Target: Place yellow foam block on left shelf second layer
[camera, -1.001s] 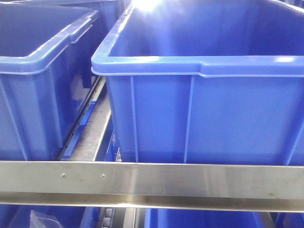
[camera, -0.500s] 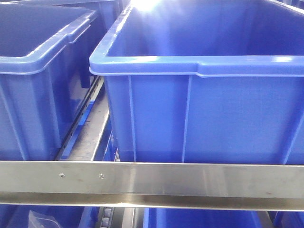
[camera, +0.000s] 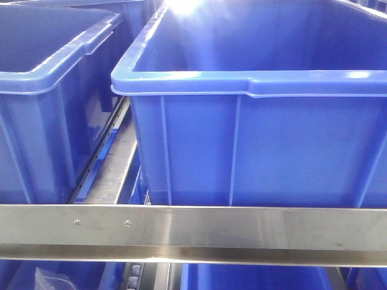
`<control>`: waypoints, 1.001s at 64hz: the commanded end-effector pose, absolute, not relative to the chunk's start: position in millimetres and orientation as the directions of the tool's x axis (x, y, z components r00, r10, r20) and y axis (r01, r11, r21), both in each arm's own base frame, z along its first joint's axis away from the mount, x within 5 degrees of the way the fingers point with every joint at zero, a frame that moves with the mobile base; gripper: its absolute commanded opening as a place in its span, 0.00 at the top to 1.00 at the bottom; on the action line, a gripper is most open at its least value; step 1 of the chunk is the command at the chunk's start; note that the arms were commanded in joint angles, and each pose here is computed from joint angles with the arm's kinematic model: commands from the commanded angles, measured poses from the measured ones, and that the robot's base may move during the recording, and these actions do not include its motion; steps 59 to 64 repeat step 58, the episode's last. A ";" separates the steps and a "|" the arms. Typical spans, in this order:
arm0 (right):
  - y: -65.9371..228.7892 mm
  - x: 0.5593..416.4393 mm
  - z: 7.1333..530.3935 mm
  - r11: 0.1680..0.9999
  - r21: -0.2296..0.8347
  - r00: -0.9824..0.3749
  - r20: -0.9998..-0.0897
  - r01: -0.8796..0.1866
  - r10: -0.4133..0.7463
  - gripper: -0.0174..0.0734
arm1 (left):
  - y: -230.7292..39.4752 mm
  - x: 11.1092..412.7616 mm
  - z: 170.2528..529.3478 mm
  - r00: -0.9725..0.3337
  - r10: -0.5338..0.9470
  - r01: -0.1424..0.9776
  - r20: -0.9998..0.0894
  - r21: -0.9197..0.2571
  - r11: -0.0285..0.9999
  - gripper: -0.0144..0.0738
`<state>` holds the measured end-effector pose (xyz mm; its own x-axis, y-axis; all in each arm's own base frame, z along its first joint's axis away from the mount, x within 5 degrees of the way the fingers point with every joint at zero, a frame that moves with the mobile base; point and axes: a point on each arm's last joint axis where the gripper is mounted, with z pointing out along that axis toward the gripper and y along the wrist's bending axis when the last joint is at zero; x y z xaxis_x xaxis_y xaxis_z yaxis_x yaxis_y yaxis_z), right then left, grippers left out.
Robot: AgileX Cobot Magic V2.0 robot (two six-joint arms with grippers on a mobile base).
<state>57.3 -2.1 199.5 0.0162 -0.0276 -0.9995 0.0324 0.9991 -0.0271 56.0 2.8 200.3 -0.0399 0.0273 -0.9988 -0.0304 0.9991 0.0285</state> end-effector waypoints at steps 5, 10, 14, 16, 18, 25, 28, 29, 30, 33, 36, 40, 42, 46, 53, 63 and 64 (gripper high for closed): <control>-0.9 53.2 217.9 0.999 -0.036 0.172 -0.984 0.030 -0.040 0.77 | 0.9 56.1 199.8 0.031 0.026 -0.010 -0.999 0.025 1.000 0.68; -0.9 53.2 217.8 0.999 -0.036 0.171 -0.984 0.030 -0.040 0.77 | 0.9 56.1 199.8 0.031 0.026 -0.010 -0.999 0.025 1.000 0.68; -0.9 53.2 217.8 0.999 -0.036 0.171 -0.984 0.030 -0.040 0.77 | 0.9 56.1 199.8 0.031 0.026 -0.010 -0.999 0.025 1.000 0.68; -0.9 53.2 217.8 0.999 -0.036 0.171 -0.984 0.030 -0.040 0.77 | 0.9 56.1 199.8 0.031 0.026 -0.010 -0.999 0.025 1.000 0.68; -0.9 53.2 217.8 0.999 -0.036 0.171 -0.984 0.030 -0.040 0.77 | 0.9 56.1 199.8 0.031 0.026 -0.010 -0.999 0.025 1.000 0.68; -0.9 53.2 217.8 0.999 -0.036 0.171 -0.984 0.030 -0.040 0.77 | 0.9 56.1 199.8 0.031 0.026 -0.010 -0.999 0.025 1.000 0.68; -0.9 53.2 217.8 0.999 -0.036 0.171 -0.984 0.030 -0.040 0.77 | 0.9 56.1 199.8 0.031 0.026 -0.010 -0.999 0.025 1.000 0.68; -0.9 53.2 217.8 0.999 -0.036 0.171 -0.984 0.030 -0.040 0.77 | 0.9 56.1 199.8 0.031 0.026 -0.010 -0.999 0.025 1.000 0.68; -0.9 53.2 217.8 0.999 -0.036 0.171 -0.984 0.030 -0.040 0.77 | 0.9 56.1 199.8 0.031 0.026 -0.010 -0.999 0.025 1.000 0.68; -0.9 53.2 217.8 0.999 -0.036 0.171 -0.984 0.030 -0.040 0.77 | 0.9 56.1 199.8 0.031 0.026 -0.010 -0.999 0.025 1.000 0.68; -0.9 53.2 217.8 0.999 -0.036 0.171 -0.984 0.030 -0.040 0.77 | 0.9 56.1 199.8 0.031 0.026 -0.010 -0.999 0.025 1.000 0.68; -0.9 53.2 217.8 0.999 -0.036 0.171 -0.984 0.030 -0.040 0.77 | 0.9 56.1 199.8 0.031 0.026 -0.010 -0.999 0.025 1.000 0.68; -0.9 53.2 217.8 0.999 -0.036 0.171 -0.984 0.030 -0.040 0.77 | 0.9 56.1 199.8 0.031 0.026 -0.010 -0.999 0.025 1.000 0.68; -0.9 53.2 217.8 0.999 -0.036 0.171 -0.984 0.030 -0.040 0.77 | 0.9 56.1 199.8 0.031 0.026 -0.010 -0.999 0.025 1.000 0.68; -0.9 53.2 217.8 0.999 -0.036 0.171 -0.984 0.030 -0.040 0.77 | 0.9 56.1 199.8 0.031 0.026 -0.010 -0.999 0.025 1.000 0.68; -0.9 53.2 217.8 0.999 -0.036 0.171 -0.984 0.030 -0.040 0.77 | 0.9 56.1 199.8 0.031 0.026 -0.010 -0.999 0.025 1.000 0.68; -0.9 53.2 217.8 0.999 -0.036 0.171 -0.984 0.030 -0.040 0.77 | 0.9 56.1 199.8 0.031 0.026 -0.010 -0.999 0.025 1.000 0.68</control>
